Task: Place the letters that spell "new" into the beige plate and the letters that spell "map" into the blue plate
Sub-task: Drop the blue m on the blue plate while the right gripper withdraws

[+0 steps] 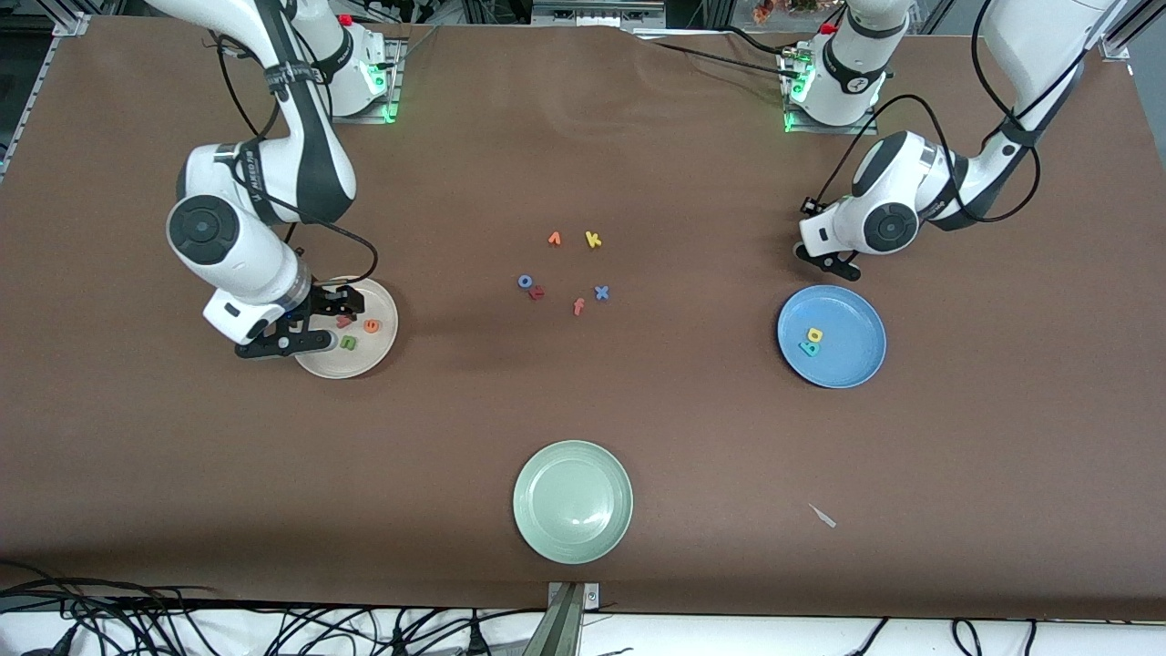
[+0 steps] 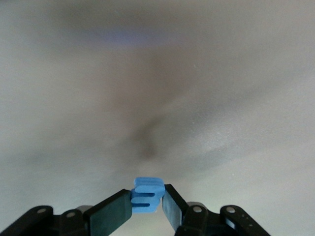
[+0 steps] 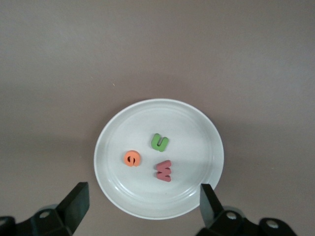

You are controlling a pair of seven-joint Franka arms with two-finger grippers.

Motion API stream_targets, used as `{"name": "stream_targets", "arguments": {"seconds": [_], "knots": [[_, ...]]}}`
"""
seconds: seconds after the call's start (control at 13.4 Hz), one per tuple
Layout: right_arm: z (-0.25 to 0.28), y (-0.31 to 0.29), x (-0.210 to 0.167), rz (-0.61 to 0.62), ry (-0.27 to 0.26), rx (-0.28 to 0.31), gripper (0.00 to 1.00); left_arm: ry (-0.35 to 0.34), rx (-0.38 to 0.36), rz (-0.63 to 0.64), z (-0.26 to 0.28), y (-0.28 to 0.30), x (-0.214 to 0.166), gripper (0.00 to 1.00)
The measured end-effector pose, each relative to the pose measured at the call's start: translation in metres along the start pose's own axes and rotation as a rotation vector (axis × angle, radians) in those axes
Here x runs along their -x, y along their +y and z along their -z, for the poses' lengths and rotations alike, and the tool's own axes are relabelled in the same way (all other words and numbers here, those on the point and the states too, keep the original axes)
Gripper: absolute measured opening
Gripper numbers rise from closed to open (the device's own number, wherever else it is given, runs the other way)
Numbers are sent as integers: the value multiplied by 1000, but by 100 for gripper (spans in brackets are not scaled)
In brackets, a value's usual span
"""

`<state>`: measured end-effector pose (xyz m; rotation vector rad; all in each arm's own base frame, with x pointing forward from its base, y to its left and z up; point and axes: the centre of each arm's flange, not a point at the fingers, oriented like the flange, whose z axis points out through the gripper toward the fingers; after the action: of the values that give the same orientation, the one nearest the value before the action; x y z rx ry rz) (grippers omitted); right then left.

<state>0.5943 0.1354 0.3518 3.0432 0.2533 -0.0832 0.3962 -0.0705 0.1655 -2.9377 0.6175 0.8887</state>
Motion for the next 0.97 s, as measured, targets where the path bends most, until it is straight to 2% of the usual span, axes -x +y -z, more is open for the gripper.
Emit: {"name": "stream_targets", "arguments": {"seconds": [0.22,0.37,0.67,0.75,0.97], "knots": [[60,5,-13,-7,-7,-6,100,59,-33,-12,45,4,-23,35],[99,10,-15,-13,-19,-10,100,125,-26,-11,86,0,-47,35],[159,9,-15,-7,-1,-15,100,201,-7,-4,160,-29,-97,37],[161,10,-15,-7,1,-15,100,206,-17,-6,161,-36,-106,41],[168,20,-15,-14,13,-37,100,204,-13,-7,158,-45,-115,72]]}}
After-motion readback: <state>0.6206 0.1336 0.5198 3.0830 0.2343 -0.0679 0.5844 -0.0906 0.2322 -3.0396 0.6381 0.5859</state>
